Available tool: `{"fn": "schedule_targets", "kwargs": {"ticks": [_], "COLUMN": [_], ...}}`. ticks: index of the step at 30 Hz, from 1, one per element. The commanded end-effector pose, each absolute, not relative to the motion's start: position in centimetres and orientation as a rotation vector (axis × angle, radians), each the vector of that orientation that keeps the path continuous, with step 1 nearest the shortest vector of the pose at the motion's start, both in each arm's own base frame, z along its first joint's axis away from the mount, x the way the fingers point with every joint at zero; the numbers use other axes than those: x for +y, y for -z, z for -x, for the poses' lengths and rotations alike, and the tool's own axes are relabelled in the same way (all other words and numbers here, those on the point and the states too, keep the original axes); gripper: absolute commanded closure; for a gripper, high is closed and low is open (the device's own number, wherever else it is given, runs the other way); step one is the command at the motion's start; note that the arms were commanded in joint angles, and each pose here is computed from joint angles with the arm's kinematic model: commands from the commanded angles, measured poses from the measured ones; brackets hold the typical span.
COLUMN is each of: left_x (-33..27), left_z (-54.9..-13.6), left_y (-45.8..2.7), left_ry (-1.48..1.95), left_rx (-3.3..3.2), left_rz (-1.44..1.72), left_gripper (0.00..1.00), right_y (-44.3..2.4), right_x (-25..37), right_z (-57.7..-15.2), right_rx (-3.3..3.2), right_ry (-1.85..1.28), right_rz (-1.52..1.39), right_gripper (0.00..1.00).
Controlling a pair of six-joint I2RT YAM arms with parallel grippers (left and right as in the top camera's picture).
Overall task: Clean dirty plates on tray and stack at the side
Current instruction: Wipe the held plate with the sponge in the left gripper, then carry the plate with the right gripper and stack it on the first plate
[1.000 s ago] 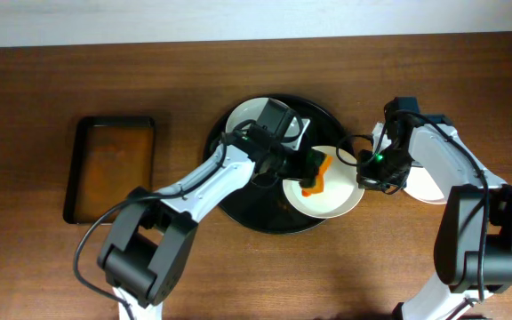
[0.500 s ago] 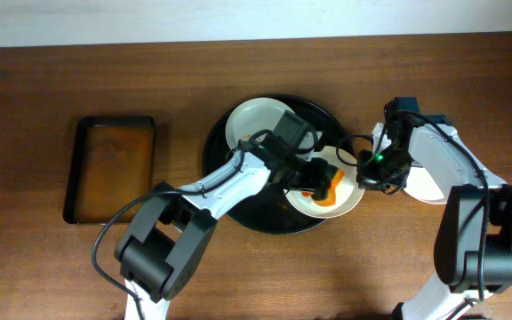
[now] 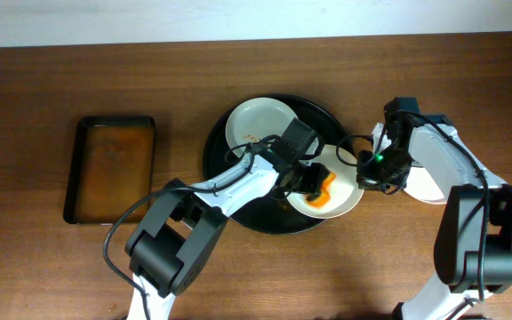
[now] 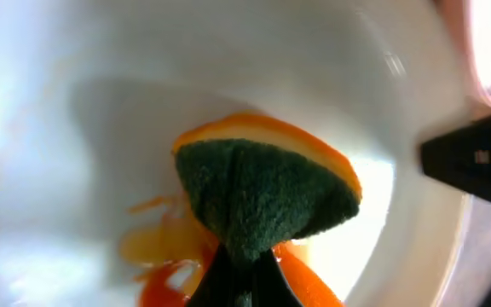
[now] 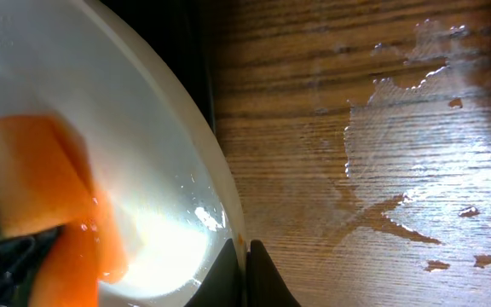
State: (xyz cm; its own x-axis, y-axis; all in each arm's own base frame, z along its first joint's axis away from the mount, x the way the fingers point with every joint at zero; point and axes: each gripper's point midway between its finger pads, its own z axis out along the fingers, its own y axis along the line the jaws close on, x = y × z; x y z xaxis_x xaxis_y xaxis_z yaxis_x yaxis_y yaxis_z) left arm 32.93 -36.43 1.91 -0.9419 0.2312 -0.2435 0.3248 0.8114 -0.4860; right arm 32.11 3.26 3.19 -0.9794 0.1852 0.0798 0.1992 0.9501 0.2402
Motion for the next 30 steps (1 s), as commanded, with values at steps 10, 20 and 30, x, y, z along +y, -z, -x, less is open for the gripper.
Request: {"fn": "schedule_targets", "kwargs": {"ticks": [10,20,30], "left_x": [-26.7,-24.3,-21.8], "left_z": [-38.6,-41.2,-38.0], "left_y": [-2.3,-9.2,-13.9], "left_ry": [0.270,0.118,0.102], "left_rx": [2.755,2.554,2.581], "left_rz": [-0.337,-0.239,-0.235], "left_gripper": [1.00,1.00,1.00], "right_y": [-3.7,-3.7,-6.5], "right_x": [3.6,3.6,1.9], "right_z": [-31.8,-31.8,-32.9], "right_rx": [-3.047,-3.047,-3.125], "right_ry": [0.392,0.392,0.249], "right_rz": [0.299,0.299,0.297], "right_gripper": [0.96,0.96,0.96]}}
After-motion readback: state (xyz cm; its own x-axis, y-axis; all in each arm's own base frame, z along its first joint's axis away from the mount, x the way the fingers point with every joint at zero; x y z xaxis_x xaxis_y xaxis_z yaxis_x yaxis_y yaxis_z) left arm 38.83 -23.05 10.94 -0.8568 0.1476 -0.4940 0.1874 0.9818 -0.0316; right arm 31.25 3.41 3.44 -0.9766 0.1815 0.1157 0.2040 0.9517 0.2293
